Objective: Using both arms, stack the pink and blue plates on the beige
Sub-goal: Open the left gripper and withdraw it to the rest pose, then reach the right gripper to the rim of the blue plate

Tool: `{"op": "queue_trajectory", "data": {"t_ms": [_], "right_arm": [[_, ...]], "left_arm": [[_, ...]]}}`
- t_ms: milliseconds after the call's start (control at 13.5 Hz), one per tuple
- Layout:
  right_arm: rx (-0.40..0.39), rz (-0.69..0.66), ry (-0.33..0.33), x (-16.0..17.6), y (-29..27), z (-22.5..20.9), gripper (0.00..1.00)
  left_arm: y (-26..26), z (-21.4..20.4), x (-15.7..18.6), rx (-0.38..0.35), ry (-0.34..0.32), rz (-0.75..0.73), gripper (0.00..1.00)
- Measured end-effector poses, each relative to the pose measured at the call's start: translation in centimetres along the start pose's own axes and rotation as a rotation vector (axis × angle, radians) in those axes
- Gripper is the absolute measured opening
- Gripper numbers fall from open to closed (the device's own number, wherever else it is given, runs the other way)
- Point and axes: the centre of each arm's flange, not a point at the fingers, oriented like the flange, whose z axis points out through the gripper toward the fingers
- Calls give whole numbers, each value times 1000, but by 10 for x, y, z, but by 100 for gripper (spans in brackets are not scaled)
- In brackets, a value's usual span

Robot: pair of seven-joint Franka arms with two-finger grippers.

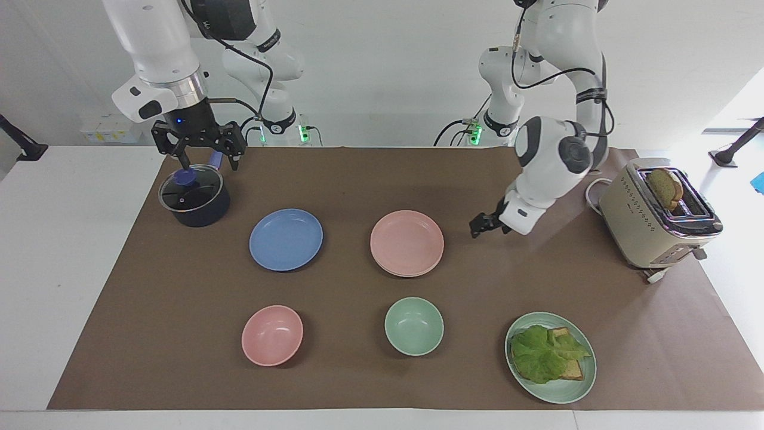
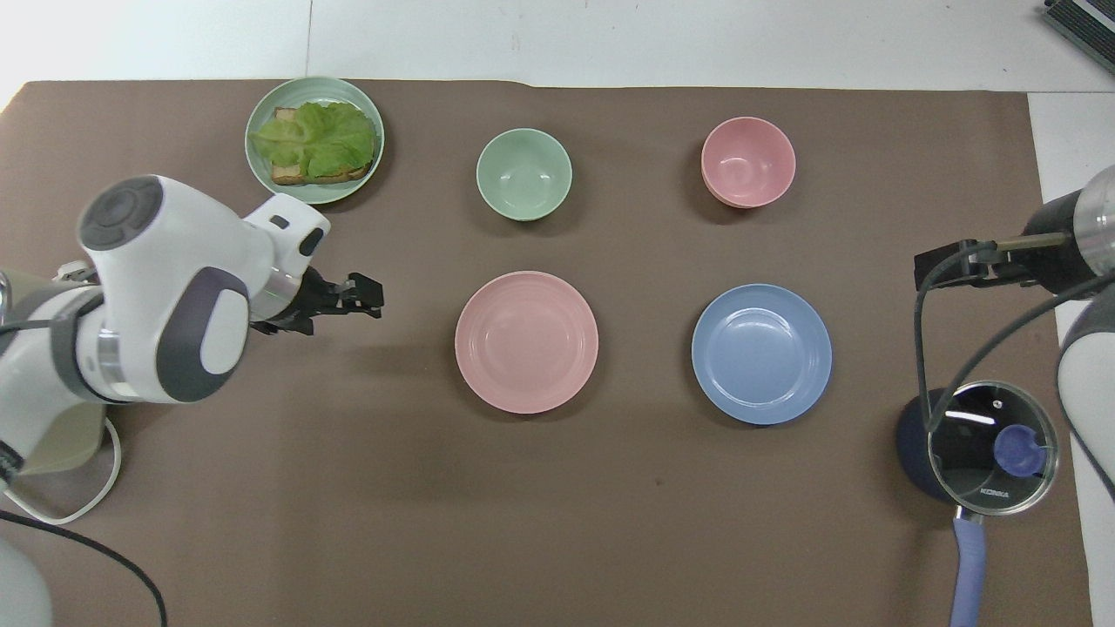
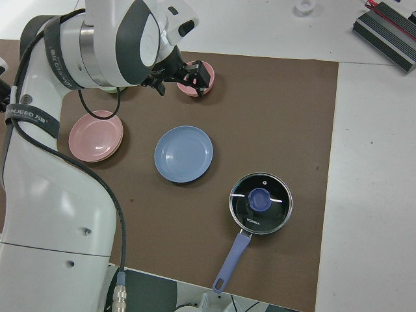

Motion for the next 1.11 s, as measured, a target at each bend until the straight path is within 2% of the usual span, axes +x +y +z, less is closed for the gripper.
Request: {"op": "queue_trajectory", "data": {"t_ms": [149,297,446,668,817,1114], "right_arm": [[0,0,0,0,0,0,100],[0,0,0,0,0,0,100],[0,0,0,0,0,0,100],[0,0,0,0,0,1,100],[0,0,12,1,0,3,100],[1,0,27,5,0,22,100]], "left_arm": [[-37,-56,21,43,55,54,100],[-45,-108,25,103,94,108,100],[-42,-142,21,164,97,159,100],[-37,-180,7,178,79,182,100],[-30,-206,-8,170,98,188,100],[-29,-221,-20,158,110,186,100]]}}
